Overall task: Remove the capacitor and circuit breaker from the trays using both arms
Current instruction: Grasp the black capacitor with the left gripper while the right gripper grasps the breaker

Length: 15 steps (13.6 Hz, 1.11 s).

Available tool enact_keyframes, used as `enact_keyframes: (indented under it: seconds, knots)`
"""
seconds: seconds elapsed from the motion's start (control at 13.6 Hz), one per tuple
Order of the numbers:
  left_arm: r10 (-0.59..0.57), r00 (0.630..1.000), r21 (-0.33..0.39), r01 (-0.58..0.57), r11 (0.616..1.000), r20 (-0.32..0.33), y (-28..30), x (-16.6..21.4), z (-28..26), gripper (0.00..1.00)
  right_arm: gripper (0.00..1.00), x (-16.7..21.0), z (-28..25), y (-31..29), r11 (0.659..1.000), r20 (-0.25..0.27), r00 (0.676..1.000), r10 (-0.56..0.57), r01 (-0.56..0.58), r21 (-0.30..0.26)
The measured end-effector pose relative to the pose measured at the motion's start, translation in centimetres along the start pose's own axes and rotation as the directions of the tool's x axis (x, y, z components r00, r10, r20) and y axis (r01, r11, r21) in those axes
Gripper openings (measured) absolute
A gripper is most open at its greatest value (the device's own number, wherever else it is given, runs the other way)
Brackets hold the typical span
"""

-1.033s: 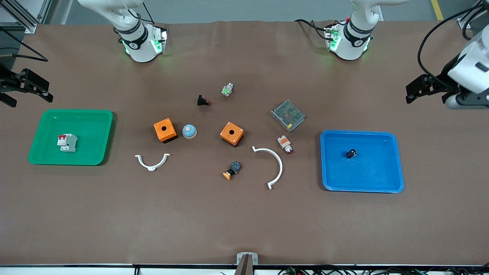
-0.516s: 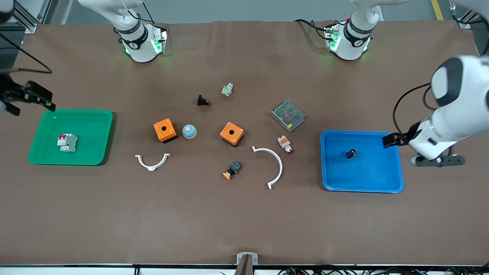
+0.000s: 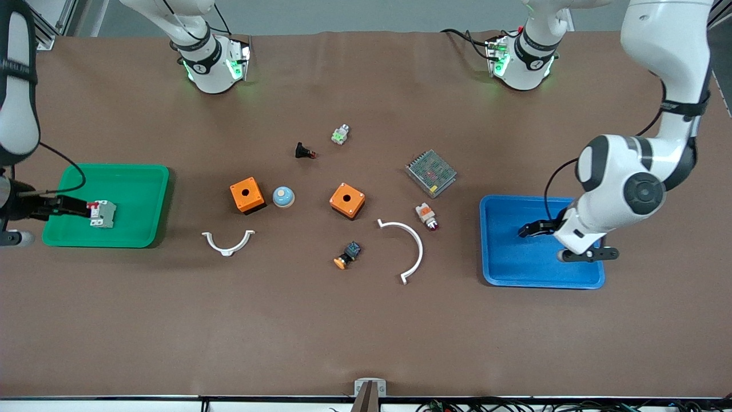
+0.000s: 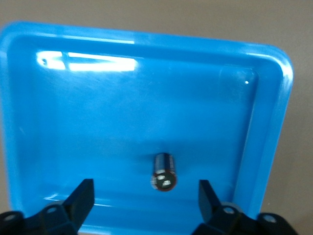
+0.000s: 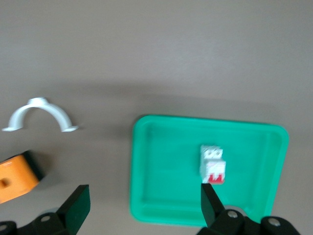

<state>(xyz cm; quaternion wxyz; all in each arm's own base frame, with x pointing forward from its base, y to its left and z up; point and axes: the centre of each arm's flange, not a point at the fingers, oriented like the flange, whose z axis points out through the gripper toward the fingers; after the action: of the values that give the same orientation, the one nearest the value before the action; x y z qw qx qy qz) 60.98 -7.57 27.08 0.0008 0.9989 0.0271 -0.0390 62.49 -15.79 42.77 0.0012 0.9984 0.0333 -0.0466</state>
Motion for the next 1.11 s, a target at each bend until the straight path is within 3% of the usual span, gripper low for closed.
enact_keyframes:
  seconds: [0.22, 0.59, 1.11]
  knots:
    - [0.0, 1.0, -0.001, 0.0, 1.0, 0.004, 2.2, -1.0, 3.2, 0.86, 1.0, 0.9, 5.9, 6.0, 1.0, -0.036, 0.999, -0.021, 0.02, -0.016]
    - [-0.018, 0.999, 0.004, 0.018, 1.0, 0.035, 0.8, -2.1, 5.7, 0.8, 1.0, 0.9, 13.3, 12.3, 0.997, -0.08, 0.995, -0.062, 0.058, -0.05]
    - [-0.02, 0.999, 0.0, 0.02, 1.0, 0.035, 0.7, -2.1, 7.7, 0.65, 1.0, 0.0, 21.3, 13.7, 0.998, 0.001, 0.998, -0.065, 0.065, -0.006]
